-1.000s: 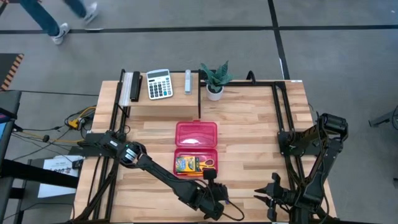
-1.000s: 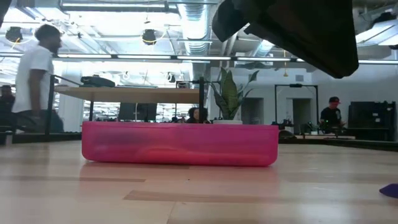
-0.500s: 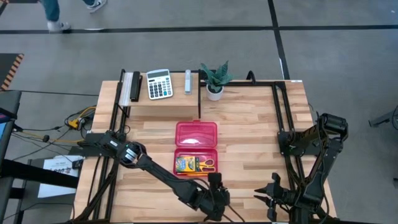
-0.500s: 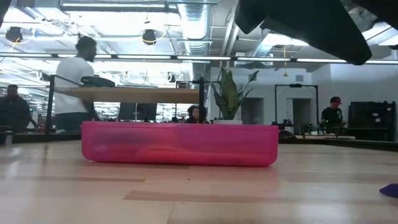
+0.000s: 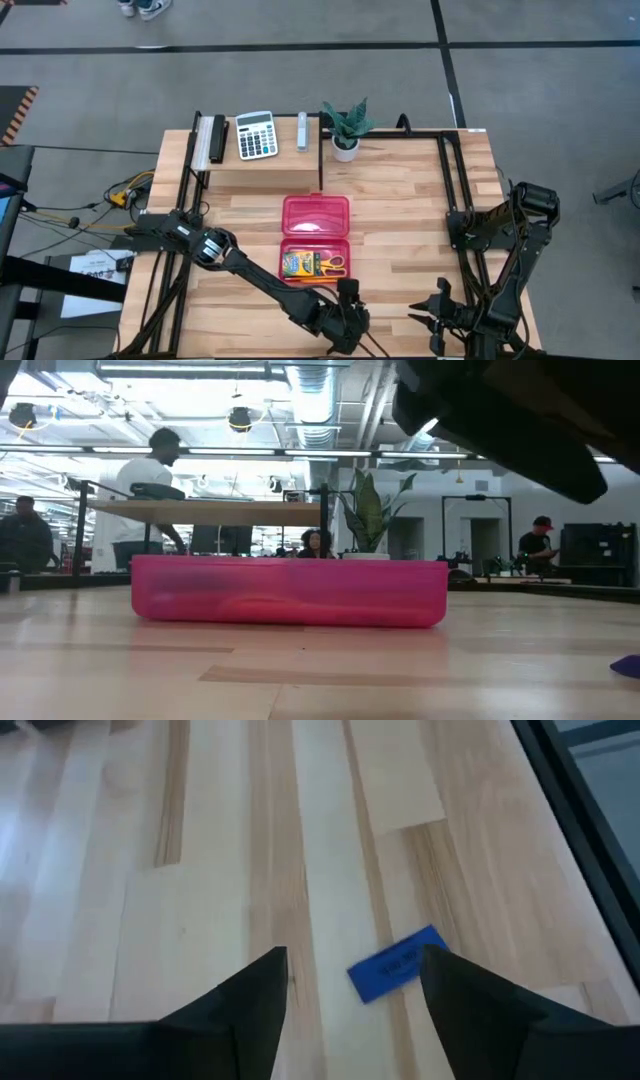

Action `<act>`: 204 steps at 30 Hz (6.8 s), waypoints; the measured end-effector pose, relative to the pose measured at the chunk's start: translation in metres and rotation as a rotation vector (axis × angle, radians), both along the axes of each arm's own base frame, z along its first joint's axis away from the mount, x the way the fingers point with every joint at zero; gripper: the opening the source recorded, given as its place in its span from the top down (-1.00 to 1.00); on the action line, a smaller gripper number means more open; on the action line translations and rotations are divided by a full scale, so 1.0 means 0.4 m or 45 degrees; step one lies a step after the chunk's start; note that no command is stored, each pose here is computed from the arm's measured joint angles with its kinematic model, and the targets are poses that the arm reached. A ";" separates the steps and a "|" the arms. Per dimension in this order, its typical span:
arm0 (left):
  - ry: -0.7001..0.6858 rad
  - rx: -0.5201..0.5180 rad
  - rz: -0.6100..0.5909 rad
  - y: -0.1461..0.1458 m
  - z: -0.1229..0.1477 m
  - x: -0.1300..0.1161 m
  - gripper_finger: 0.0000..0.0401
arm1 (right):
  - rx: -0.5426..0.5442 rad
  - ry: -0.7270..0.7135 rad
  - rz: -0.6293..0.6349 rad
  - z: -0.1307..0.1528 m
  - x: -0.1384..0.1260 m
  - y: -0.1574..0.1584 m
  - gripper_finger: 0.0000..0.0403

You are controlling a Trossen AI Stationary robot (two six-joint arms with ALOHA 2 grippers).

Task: Pack school essentials
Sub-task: Put the purple eraser into the school red supply box

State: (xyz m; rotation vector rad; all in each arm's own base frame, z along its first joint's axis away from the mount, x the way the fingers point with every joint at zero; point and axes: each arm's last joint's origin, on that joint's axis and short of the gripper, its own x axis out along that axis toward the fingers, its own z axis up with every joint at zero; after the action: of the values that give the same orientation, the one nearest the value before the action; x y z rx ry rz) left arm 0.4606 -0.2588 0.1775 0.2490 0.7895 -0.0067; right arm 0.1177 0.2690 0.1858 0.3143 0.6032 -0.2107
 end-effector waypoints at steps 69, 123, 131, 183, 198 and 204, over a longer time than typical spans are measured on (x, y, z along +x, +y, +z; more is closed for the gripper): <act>-0.125 -0.178 -0.326 0.035 -0.159 0.040 -0.06 | 0.007 0.001 0.002 0.000 -0.001 0.001 0.47; -0.113 -0.268 -0.071 0.061 0.023 0.038 1.00 | 0.010 -0.001 0.017 0.000 -0.009 0.005 0.47; -0.080 -0.177 0.047 0.080 0.058 0.014 1.00 | 0.009 -0.001 0.017 0.000 -0.009 0.005 0.47; 0.023 -0.300 0.316 -0.062 -0.064 -0.077 0.30 | 0.094 0.292 0.216 -0.182 0.294 0.095 0.47; 0.100 -0.291 0.267 -0.062 -0.109 -0.072 0.31 | -0.085 0.236 0.239 -0.191 0.404 0.045 0.47; 0.080 -0.259 0.270 -0.063 -0.105 -0.071 0.31 | -0.071 0.260 0.253 -0.190 0.431 0.021 0.47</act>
State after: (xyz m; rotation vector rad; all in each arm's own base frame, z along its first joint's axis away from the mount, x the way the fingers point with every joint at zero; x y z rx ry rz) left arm 0.4322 -0.2839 0.1355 -0.0284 0.8679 0.1049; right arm 0.2899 0.2774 0.1098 0.1782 0.8238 -0.0679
